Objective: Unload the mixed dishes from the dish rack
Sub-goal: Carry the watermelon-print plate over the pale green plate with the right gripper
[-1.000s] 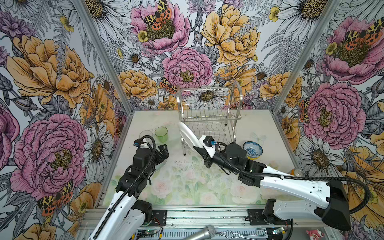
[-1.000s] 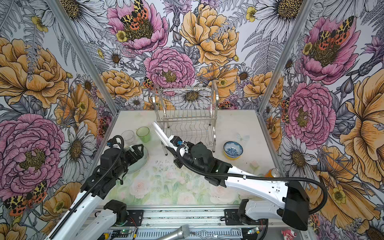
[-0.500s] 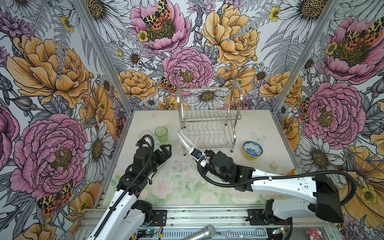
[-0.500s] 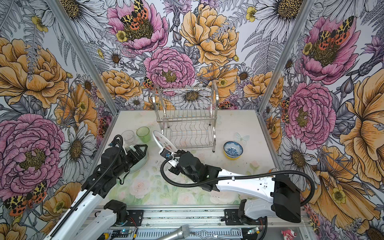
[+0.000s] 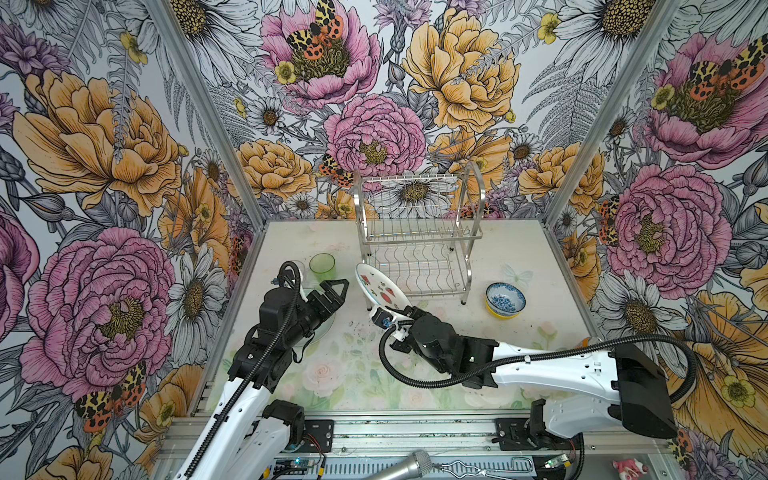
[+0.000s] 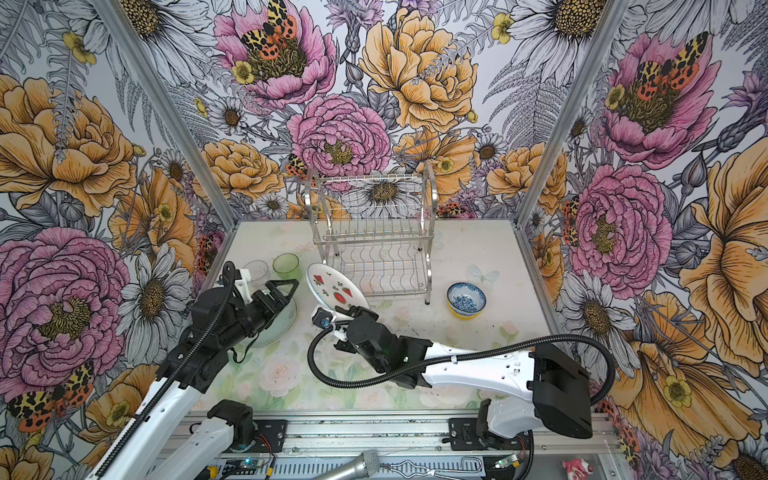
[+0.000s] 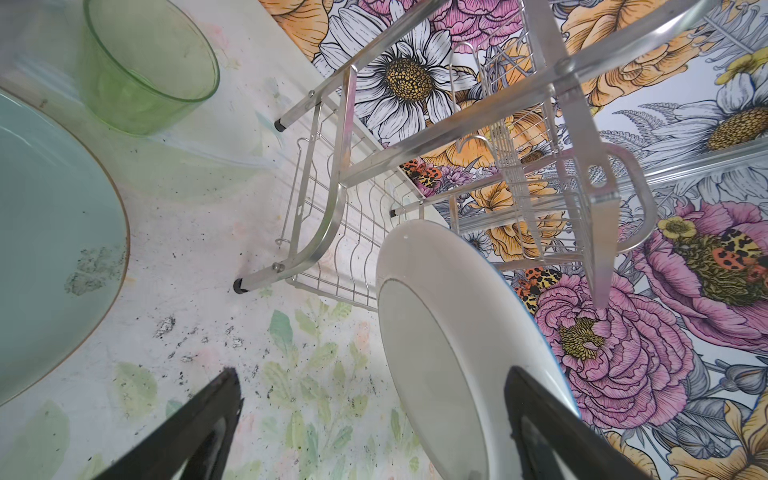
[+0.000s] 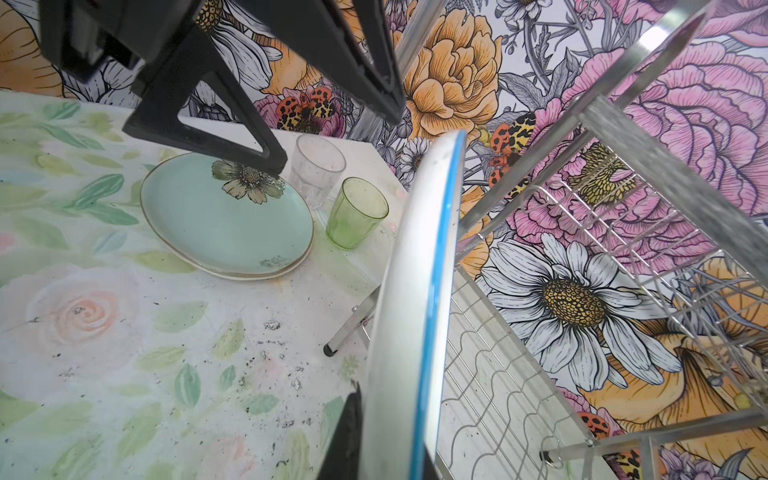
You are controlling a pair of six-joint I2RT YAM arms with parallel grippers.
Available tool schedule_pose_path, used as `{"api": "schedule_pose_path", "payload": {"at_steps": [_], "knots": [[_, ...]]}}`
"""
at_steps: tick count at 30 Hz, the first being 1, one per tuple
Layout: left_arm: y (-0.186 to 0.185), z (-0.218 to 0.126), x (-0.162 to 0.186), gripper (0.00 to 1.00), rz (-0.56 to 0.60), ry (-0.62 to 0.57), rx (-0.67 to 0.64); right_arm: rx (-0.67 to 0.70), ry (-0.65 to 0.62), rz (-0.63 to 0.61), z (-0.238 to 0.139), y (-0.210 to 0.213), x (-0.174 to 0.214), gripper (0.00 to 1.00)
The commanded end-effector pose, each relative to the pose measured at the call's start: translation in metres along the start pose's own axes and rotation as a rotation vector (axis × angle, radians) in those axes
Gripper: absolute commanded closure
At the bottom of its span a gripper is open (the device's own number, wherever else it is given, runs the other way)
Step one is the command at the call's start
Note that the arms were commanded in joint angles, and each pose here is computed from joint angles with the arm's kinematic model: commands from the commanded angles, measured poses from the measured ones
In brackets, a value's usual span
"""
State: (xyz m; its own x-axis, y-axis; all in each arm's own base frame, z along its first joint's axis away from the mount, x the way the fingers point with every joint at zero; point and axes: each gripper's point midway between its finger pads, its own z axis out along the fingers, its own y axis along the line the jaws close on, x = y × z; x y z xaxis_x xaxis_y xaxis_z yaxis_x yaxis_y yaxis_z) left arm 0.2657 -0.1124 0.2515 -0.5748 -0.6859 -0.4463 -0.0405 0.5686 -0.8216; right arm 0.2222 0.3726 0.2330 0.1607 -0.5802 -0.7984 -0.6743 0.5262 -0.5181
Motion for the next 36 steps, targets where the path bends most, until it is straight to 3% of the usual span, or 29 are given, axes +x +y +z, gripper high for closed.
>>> {"api": "schedule_pose_path", "payload": {"at_steps": [1, 24, 29, 32, 36], "knots": [[-0.018, 0.001, -0.002, 0.01, -0.026, 0.024, 0.077, 0.114, -0.137, 0.052, -0.007, -0.029, -0.05, 1.0], [-0.014, 0.025, 0.014, 0.09, -0.058, 0.118, 0.097, 0.151, -0.101, -0.128, 0.013, 0.007, -0.069, 1.0], [-0.007, 0.03, 0.018, 0.18, -0.069, 0.12, 0.092, 0.155, -0.089, -0.159, 0.016, 0.016, -0.07, 1.0], [-0.005, 0.032, 0.017, 0.3, -0.072, 0.113, 0.091, 0.167, -0.079, -0.175, 0.018, 0.018, -0.07, 1.0], [-0.003, 0.033, 0.016, 0.39, -0.069, 0.106, 0.086, 0.175, -0.07, -0.193, 0.019, 0.02, -0.069, 1.0]]}}
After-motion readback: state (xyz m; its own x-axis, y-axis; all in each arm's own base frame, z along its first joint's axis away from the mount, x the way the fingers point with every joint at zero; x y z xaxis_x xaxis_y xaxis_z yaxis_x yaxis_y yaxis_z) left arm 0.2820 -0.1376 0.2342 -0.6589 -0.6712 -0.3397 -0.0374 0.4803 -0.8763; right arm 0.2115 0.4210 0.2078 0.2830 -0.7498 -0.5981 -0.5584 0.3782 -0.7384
